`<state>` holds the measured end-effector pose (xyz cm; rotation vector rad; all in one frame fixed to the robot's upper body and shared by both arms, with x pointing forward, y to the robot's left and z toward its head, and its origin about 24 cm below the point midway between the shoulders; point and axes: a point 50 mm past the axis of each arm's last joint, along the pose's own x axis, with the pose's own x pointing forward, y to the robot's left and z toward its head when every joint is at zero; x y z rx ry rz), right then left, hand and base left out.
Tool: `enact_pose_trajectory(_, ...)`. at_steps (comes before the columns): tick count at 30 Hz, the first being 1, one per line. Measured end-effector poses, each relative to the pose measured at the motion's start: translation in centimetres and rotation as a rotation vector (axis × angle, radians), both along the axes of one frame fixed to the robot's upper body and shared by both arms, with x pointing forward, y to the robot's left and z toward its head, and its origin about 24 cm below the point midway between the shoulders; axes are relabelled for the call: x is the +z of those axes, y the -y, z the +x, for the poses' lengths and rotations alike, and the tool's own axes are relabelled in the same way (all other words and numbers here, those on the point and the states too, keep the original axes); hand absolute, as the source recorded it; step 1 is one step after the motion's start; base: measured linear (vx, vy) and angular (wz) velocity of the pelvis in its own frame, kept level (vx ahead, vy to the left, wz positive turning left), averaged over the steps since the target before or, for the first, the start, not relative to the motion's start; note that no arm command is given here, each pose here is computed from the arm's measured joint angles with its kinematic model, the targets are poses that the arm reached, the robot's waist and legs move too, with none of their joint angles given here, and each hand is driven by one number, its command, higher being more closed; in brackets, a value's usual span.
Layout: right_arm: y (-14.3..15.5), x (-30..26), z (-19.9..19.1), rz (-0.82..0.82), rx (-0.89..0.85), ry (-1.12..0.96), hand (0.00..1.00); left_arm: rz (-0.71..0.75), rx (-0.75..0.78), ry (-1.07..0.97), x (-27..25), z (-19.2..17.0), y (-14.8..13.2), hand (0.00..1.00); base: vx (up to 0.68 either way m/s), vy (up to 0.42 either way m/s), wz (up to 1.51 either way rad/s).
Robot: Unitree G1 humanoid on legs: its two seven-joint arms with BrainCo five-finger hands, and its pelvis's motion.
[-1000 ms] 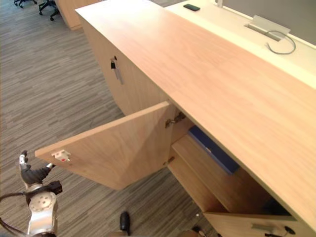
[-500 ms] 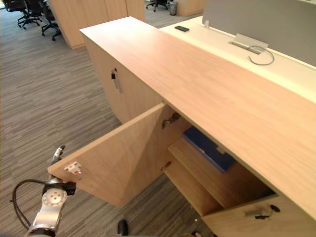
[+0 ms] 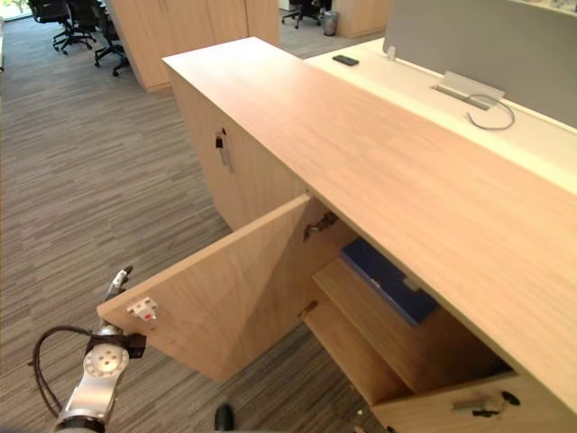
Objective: Walk over to the cabinet, pick up the folder, carry it to the office cabinet, place the folder inside the office cabinet, then close the office cabinet door
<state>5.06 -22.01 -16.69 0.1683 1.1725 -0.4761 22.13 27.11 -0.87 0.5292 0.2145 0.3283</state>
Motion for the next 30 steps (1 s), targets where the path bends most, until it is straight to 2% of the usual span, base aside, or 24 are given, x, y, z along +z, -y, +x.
enact_pose_trajectory(7,-0.2,-0.1,-0.1,0.003,0.017,-0.006,0.00,-0.012,-0.063,-0.041,-0.8,-0.2,1.2,0.00,0.00,0.006,0.07)
enact_pose_trajectory(12,-0.3,-0.1,0.0,0.004,0.036,-0.010,0.00,-0.063,-0.238,-0.092,-1.6,-1.0,4.1,0.00,-0.02,0.016,0.06)
enact_pose_trajectory(16,-0.3,-0.2,-0.3,0.005,0.035,-0.023,0.00,-0.125,-0.270,-0.097,-2.1,-1.3,5.3,0.00,-0.04,0.022,0.07)
enact_pose_trajectory(21,-0.2,-0.2,-0.5,0.007,0.046,-0.032,0.00,-0.131,-0.413,-0.193,-3.1,-2.0,6.6,0.00,-0.01,0.014,0.02)
enact_pose_trajectory(25,-0.7,-0.3,-0.2,0.020,0.078,-0.033,0.00,-0.187,-0.639,-0.354,-5.7,-4.1,11.1,0.00,0.02,0.011,-0.06)
enact_pose_trajectory(30,-1.5,-0.4,0.4,0.039,0.089,-0.022,0.00,-0.269,-0.816,-0.384,-6.1,-5.1,16.3,0.00,0.05,-0.012,-0.18)
